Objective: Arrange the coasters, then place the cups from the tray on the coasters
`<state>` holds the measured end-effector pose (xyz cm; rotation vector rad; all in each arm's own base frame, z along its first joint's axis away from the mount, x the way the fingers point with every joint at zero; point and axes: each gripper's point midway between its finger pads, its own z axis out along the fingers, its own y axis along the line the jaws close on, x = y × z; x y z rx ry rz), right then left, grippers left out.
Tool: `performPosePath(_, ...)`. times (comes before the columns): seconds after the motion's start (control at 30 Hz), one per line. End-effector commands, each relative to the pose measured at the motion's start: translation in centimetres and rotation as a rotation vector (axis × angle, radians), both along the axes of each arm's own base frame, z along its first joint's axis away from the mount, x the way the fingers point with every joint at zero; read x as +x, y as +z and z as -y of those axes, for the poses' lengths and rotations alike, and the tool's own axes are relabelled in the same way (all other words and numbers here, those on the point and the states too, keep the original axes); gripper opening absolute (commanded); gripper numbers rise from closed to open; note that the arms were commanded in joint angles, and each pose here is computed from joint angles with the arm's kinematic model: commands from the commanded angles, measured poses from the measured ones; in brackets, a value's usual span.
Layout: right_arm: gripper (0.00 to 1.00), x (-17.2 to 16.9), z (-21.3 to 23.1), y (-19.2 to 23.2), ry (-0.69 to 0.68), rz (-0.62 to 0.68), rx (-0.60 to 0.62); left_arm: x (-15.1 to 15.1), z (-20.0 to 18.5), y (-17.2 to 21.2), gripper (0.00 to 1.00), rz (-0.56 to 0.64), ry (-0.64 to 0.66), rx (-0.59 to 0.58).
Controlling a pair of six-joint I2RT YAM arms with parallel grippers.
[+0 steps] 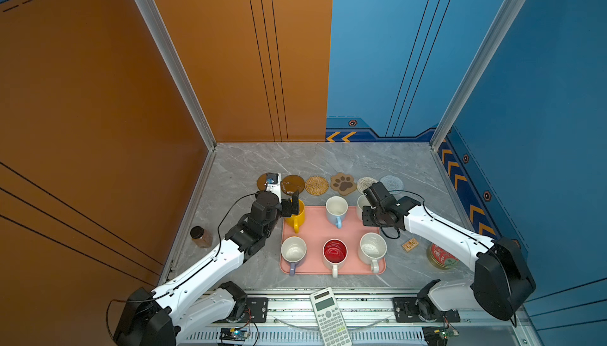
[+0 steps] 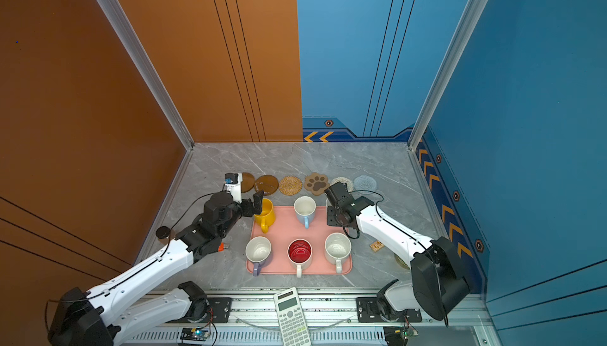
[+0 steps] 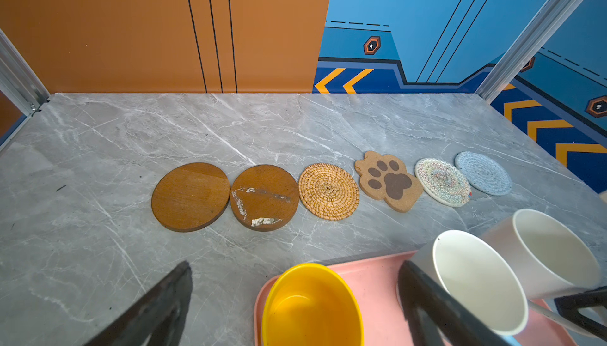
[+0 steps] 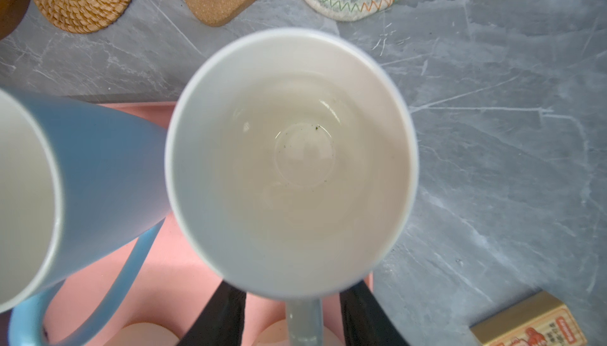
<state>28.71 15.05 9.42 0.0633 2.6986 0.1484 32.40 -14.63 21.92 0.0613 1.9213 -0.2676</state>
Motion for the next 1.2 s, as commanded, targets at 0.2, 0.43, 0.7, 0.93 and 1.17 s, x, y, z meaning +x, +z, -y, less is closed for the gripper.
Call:
performPosePath(0.2,0.36,0.5,0.2,-1.2,-0.009,-0.017,-0.008,-0.1,-0.2,-0.4,0.98,-0.008,0.0,-0.02)
performPosePath(0.43,0.33,0.8,0.3,-1.6,-0.017,-0.025,-0.011,0.0,-0.3,-0.4,0.98,-0.009,0.002,-0.023)
performPosePath(0.7,0.26,0.9,0.2,-2.1,-0.018,-0.039,-0.012,-0.1,-0.4,-0.3,0.98,-0.007,0.004,-0.025)
performPosePath(0.93,0.1,1.0,0.2,-2.4,-0.02,-0.044,-0.018,0.0,-0.5,-0.3,0.98,-0.008,0.005,-0.025)
performPosePath(1.17,0.0,1.2,0.2,-1.7,-0.007,-0.023,-0.072,0.0,-0.7,-0.3,0.98,-0.006,0.011,-0.026)
